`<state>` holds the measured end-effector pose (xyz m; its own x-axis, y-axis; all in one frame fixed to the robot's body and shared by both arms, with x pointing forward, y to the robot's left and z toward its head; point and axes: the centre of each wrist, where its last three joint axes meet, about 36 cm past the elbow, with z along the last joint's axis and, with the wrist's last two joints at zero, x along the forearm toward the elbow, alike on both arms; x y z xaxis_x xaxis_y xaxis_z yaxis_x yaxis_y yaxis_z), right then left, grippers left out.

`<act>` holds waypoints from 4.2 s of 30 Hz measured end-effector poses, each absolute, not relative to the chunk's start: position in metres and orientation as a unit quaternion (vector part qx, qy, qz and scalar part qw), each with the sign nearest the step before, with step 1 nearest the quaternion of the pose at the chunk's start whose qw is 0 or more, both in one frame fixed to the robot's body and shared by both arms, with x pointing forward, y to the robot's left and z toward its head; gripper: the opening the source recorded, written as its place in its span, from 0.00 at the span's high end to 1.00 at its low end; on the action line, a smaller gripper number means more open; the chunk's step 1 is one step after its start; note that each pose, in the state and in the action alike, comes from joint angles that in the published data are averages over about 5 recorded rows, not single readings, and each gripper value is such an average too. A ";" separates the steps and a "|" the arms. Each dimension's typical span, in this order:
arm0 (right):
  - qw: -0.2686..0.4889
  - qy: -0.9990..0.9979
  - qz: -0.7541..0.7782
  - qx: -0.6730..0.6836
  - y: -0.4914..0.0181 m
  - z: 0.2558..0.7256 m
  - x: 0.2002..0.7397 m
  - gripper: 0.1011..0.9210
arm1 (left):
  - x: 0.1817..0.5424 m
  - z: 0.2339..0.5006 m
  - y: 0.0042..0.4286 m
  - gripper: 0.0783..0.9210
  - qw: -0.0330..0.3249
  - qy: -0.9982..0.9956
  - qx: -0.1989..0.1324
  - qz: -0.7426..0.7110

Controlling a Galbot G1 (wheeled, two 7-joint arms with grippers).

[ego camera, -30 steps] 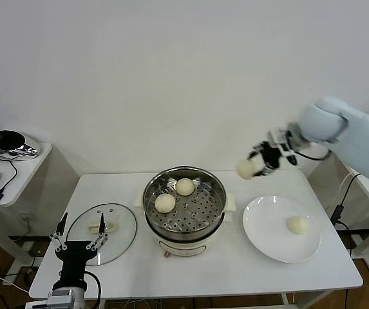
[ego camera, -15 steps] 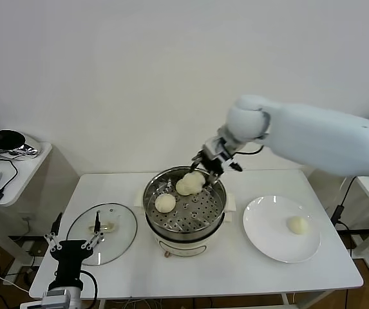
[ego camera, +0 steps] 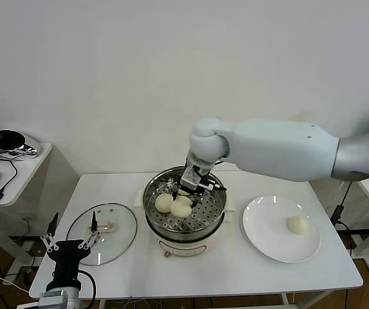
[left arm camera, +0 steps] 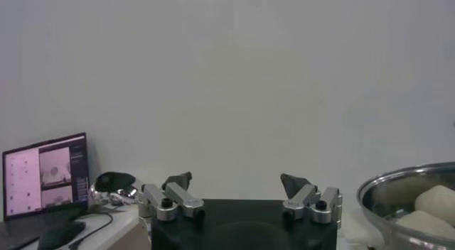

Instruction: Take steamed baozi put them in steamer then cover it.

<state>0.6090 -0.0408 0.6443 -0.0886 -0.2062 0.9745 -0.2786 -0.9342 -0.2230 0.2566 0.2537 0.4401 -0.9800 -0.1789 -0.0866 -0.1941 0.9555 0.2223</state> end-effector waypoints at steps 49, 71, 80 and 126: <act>0.168 -0.378 0.712 0.567 -0.174 0.692 0.586 0.12 | 0.260 0.440 0.251 0.12 0.038 0.989 -0.085 0.115; 0.384 -0.539 0.599 0.451 -0.394 0.571 0.561 0.12 | 0.255 0.431 0.246 0.12 0.026 0.989 -0.067 0.126; 0.418 -0.538 0.590 0.433 -0.442 0.529 0.565 0.12 | 0.253 0.428 0.247 0.12 0.022 0.989 -0.071 0.130; 0.442 -0.562 0.558 0.420 -0.448 0.455 0.616 0.41 | 0.252 0.431 0.250 0.12 0.024 0.989 -0.079 0.126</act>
